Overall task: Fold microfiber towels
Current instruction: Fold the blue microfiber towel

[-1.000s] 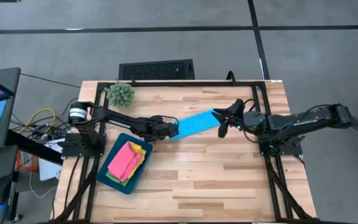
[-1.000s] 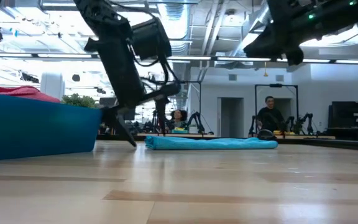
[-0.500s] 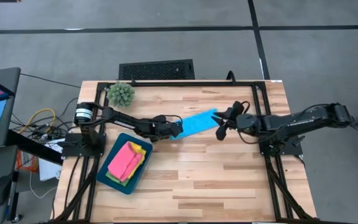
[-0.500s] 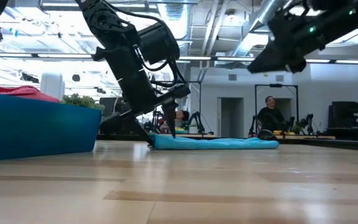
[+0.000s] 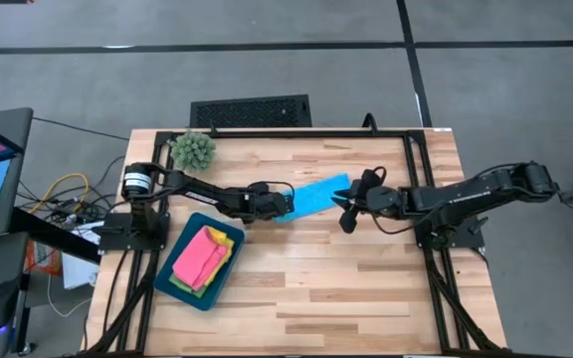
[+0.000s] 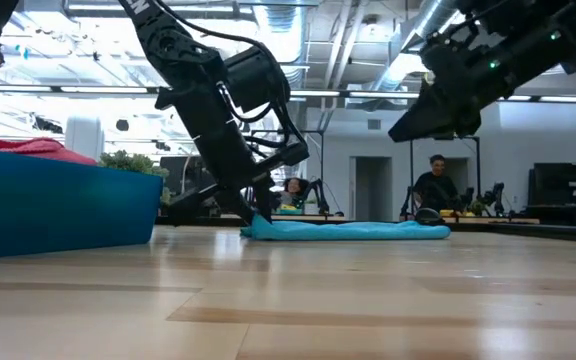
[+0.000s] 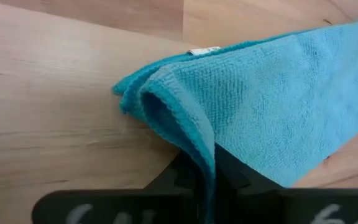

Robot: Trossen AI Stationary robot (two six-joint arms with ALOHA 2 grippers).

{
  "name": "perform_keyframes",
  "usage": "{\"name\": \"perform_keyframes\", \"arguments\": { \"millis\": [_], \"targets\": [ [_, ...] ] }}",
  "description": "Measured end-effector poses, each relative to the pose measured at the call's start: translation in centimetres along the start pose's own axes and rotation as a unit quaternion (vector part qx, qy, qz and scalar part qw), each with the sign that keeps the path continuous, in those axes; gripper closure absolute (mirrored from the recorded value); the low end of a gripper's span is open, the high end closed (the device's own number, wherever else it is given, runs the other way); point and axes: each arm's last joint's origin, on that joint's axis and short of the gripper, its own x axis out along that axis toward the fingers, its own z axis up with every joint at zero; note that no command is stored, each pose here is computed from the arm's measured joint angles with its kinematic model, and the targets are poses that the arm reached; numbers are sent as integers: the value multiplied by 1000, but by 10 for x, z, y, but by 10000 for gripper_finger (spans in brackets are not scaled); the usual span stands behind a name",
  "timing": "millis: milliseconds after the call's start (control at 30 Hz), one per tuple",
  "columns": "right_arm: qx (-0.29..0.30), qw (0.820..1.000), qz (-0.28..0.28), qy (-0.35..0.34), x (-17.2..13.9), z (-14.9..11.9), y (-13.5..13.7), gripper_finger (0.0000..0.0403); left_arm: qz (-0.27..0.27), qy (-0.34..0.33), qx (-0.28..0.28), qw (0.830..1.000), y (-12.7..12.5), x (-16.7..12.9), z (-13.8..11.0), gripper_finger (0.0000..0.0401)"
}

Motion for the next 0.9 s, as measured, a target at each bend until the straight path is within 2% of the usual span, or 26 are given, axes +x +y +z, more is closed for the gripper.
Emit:
{"name": "perform_keyframes", "arguments": {
  "millis": [167, 233, 467, 667, 900],
  "targets": [
    [11, 1000, 13, -21, -8, 7, -1, 287, -23, 26, -1, 999, -7, -21, -2, 399],
    [12, 999, 26, -18, -7, 7, -1, 287, -41, 32, 1, 999, -13, -33, 0, 399],
    [1, 999, 38, 17, 10, -4, 4, 287, -42, 33, 23, 998, -16, -63, 7, 399],
    [8, 999, 54, -1, 35, -11, 15, 287, -42, 55, 42, 997, -15, -68, 8, 399],
    [4, 998, 57, 1, 72, -39, 27, 287, -40, 61, 45, 996, -15, -68, 6, 399]
  ]
}}
